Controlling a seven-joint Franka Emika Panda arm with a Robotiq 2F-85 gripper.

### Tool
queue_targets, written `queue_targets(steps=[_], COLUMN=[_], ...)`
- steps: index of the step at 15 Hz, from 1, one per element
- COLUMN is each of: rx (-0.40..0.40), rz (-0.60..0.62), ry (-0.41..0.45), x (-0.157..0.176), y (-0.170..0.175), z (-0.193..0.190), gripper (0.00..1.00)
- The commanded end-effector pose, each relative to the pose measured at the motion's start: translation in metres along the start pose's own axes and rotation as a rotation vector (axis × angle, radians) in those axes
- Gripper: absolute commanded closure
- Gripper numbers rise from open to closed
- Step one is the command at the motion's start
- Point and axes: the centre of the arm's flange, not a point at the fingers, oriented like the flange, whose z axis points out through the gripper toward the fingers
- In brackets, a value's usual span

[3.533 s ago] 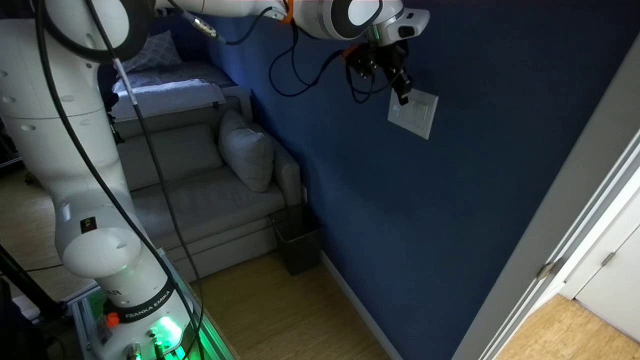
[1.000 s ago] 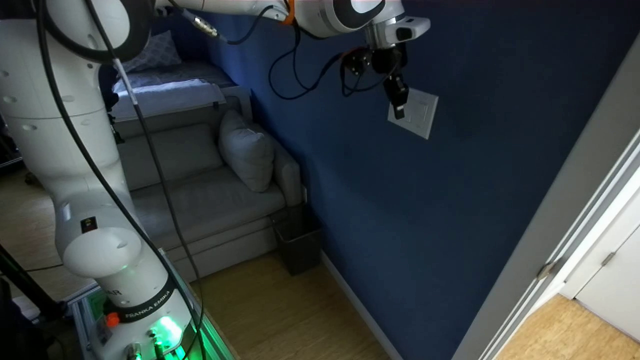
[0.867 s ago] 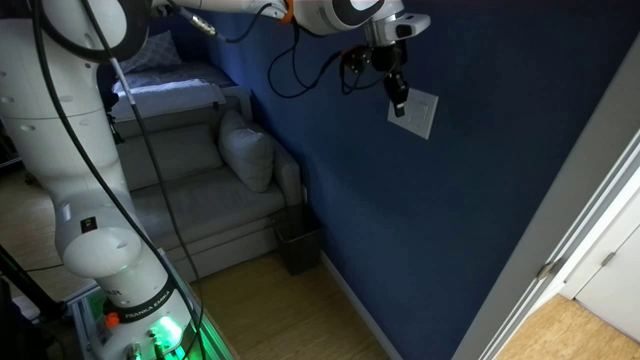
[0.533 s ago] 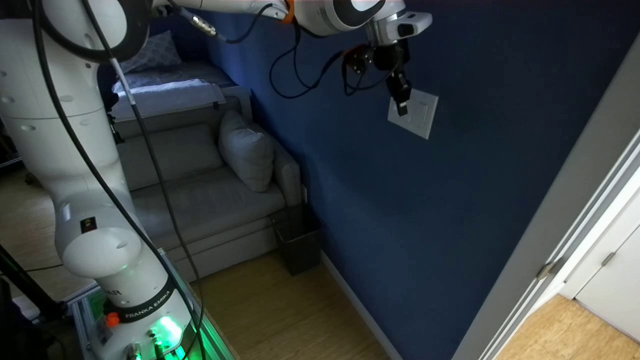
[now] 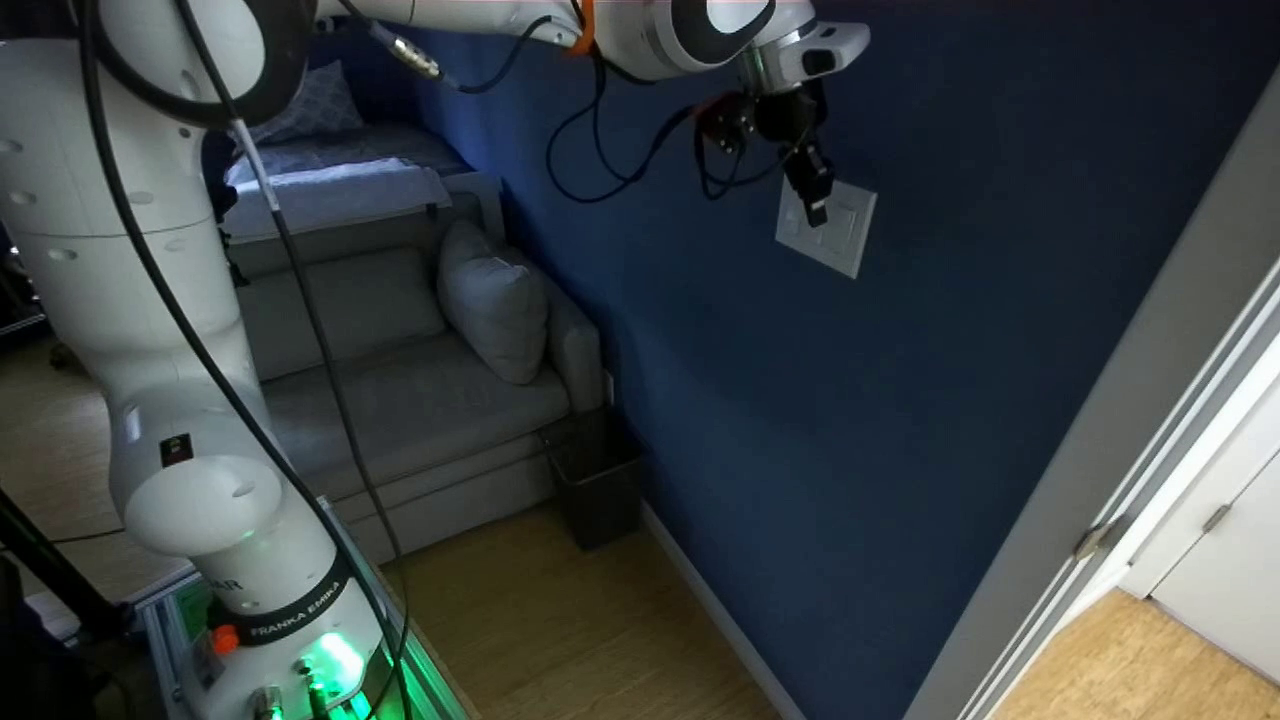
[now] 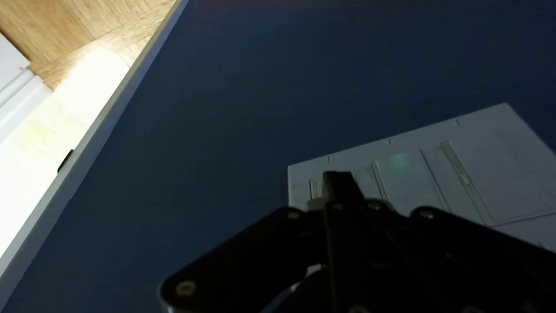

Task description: Turn all three light switches on

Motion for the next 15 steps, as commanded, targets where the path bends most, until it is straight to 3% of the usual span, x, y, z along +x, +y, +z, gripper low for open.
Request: queue_targets(steps=[1,15], rx=[0.018,0.004], rz=[-0.008,-0.048], ry=[0.022,0.084], x=[0.0058,0.0093], y=[-0.0006,-0.0007], z=[0.0050,0.0101], gripper=[1.00,1.00])
